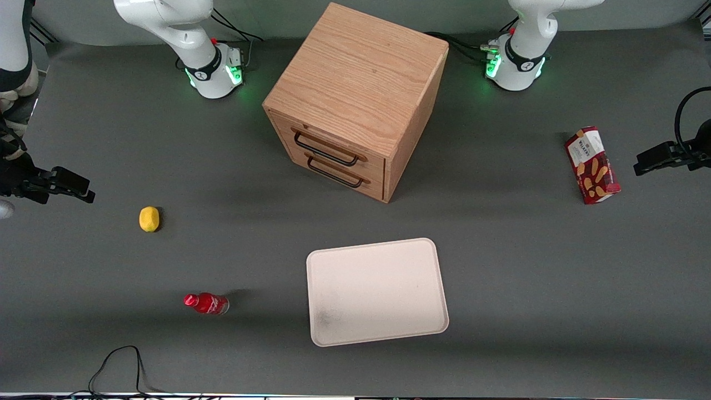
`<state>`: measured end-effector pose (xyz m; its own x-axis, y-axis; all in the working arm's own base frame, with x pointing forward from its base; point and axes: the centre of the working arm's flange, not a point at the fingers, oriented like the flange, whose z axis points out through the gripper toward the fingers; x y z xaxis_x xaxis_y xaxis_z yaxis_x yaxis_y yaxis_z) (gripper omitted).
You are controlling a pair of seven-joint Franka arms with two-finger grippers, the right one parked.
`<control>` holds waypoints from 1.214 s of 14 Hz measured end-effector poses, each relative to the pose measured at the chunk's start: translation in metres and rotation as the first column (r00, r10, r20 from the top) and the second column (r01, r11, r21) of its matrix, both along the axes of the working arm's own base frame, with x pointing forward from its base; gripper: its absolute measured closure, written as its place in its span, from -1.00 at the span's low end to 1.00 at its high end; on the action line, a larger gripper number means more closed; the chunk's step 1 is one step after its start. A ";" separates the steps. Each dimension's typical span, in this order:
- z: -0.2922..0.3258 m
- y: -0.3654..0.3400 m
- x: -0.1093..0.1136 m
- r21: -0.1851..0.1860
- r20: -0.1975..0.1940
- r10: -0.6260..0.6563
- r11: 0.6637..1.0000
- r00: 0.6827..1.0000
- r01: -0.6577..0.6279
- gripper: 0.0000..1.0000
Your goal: Place red cookie box on tray
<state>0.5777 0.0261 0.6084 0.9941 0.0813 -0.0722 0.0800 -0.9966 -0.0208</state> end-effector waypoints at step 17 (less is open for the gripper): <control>-0.007 0.011 0.004 0.000 -0.012 0.020 1.000 1.000 -0.020 -1.00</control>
<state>0.5818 0.0368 0.6015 0.9913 0.1007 -0.0846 0.0992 -0.9948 -0.0218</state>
